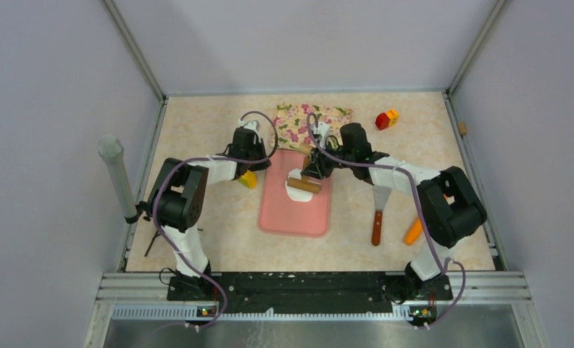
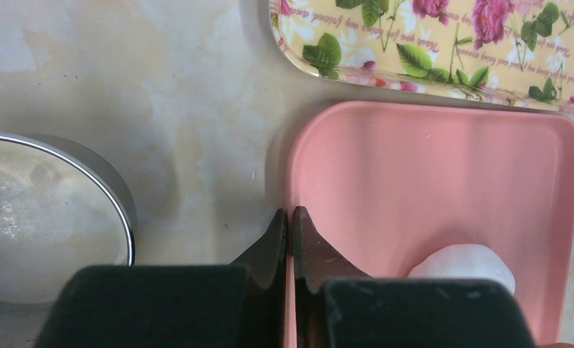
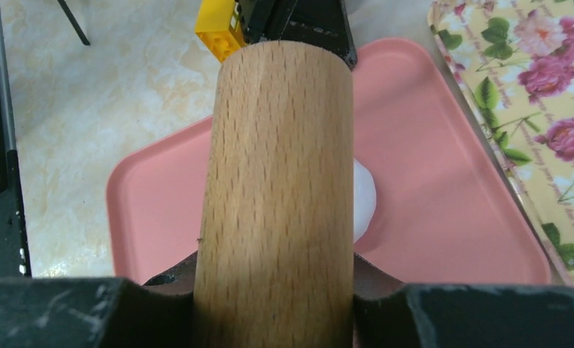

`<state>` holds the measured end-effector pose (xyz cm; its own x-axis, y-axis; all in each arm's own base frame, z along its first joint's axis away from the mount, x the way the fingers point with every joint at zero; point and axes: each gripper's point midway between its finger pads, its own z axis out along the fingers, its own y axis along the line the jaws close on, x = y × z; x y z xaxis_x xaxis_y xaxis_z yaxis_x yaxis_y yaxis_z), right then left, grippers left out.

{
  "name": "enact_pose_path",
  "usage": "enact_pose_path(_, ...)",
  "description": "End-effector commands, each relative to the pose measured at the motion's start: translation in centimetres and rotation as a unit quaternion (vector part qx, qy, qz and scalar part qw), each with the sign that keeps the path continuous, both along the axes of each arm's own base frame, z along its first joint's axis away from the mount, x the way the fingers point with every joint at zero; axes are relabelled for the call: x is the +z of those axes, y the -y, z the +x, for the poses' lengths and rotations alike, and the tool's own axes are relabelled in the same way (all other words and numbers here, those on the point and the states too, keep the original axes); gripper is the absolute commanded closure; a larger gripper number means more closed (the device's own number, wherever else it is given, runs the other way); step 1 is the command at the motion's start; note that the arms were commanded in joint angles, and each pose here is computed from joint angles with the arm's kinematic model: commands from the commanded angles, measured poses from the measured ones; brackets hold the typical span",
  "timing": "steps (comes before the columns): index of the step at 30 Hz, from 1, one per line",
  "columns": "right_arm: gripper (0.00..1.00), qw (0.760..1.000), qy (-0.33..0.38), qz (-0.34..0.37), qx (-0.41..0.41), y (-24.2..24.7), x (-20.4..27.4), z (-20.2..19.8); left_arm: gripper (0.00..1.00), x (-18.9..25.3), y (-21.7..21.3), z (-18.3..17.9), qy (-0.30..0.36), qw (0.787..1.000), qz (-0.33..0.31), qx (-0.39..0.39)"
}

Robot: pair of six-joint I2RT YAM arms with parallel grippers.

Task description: Roll out the dumpling wrappers from the dough

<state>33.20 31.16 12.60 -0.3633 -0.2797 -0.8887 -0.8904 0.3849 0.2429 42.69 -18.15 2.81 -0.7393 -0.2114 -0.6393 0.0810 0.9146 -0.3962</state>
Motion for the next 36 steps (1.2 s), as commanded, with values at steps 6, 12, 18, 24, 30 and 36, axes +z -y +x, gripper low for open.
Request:
enact_pose_path(6,1.0,0.998,-0.025,-0.031,0.056,-0.3,-4.3,-3.9,1.0,-3.9,-2.7,-2.8,-0.065,0.996,0.051,0.017)
enact_pose_path(12,1.0,0.995,-0.036,-0.045,0.087,-0.4,-5.5,-6.9,1.0,-4.0,-2.7,-2.8,-0.066,0.996,0.051,0.018)
enact_pose_path(18,1.0,0.995,-0.022,-0.03,0.097,-1.2,-3.4,-6.8,1.0,-3.9,-2.7,-2.8,-0.065,0.996,0.051,0.017)
enact_pose_path(24,1.0,0.997,0.036,0.044,0.042,-1.4,5.2,-2.0,1.0,-4.0,-2.7,-2.8,-0.066,0.996,0.051,0.017)
enact_pose_path(30,1.0,0.994,0.096,0.051,-0.022,-1.5,7.4,2.5,1.0,-3.9,-2.7,-2.8,-0.065,0.996,0.051,0.016)
enact_pose_path(36,1.0,0.995,0.089,0.015,-0.049,-1.9,3.3,4.4,1.0,-4.0,-2.6,-2.8,-0.065,0.996,0.051,0.015)
